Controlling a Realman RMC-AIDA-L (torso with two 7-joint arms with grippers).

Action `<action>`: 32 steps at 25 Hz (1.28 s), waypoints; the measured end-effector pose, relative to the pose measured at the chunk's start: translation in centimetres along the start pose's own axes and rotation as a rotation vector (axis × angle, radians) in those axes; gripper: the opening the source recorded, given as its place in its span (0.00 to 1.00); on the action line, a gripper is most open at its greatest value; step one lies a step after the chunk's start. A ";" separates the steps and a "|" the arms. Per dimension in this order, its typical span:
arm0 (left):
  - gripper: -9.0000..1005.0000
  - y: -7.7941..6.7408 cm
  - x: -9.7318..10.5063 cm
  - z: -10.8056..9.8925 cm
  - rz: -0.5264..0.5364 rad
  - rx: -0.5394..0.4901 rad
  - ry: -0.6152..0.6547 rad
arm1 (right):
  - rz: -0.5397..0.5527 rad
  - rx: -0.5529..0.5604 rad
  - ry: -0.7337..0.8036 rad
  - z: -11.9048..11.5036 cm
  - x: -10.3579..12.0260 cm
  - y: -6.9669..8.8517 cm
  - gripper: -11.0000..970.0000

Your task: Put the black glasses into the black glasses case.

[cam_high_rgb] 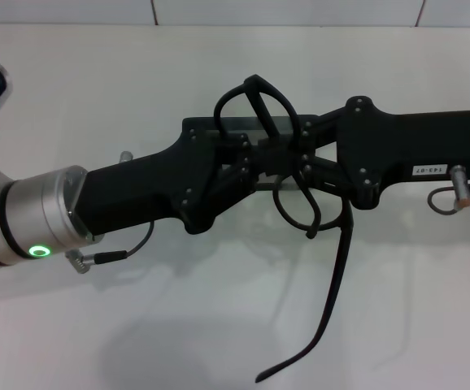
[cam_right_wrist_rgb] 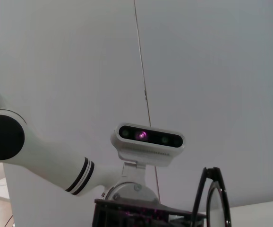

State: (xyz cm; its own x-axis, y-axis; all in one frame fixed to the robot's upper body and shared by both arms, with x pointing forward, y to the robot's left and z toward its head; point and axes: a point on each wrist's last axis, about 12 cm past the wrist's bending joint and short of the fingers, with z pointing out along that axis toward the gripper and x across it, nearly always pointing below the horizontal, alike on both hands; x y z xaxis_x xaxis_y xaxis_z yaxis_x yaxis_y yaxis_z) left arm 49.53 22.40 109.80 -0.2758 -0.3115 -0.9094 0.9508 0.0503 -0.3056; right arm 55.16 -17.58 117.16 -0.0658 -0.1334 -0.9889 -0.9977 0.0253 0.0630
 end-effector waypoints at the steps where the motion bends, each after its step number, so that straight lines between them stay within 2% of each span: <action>1: 0.06 0.0 0.0 0.0 0.000 0.002 0.000 | 0.000 0.002 -0.001 -0.1 0.0 0.0 0.12; 5: 0.06 -0.6 -0.1 -0.2 0.005 0.041 -0.002 | -0.001 0.026 -0.021 -0.7 0.1 0.0 0.12; 9: 0.05 -1.1 -0.3 -1.0 0.033 0.059 -0.007 | 0.003 0.069 -0.069 -2.4 0.0 0.0 0.12; 14: 0.05 -1.3 0.3 -1.3 0.027 0.073 0.044 | -0.072 0.070 -0.308 -5.8 -2.1 1.0 0.12; 18: 0.05 -1.2 1.0 0.7 0.021 0.184 0.140 | -0.157 0.107 -0.507 -6.6 -3.0 1.0 0.12; 22: 0.05 -1.2 1.2 2.7 0.041 0.271 0.150 | -0.171 0.129 -0.586 -4.6 -2.6 -0.4 0.12; 26: 0.05 -1.2 1.0 3.2 0.075 0.255 0.070 | -0.126 0.140 -0.499 -1.2 -0.4 -1.8 0.12; 27: 0.05 -1.2 0.7 3.1 0.095 0.223 0.004 | -0.125 0.147 -0.469 -0.6 0.2 -2.0 0.12; 32: 0.05 -1.3 0.3 2.2 0.112 0.166 -0.073 | -0.111 0.152 -0.347 1.7 2.1 -1.8 0.12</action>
State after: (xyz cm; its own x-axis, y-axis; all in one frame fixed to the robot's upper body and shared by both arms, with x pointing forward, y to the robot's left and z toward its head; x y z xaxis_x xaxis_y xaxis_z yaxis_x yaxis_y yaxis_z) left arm 48.50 20.11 110.53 -0.1617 -0.3811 -0.9103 0.9868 -0.0664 -0.1475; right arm 56.88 -16.19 114.75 0.0775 0.1989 -0.9770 -0.9829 0.1795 -0.0414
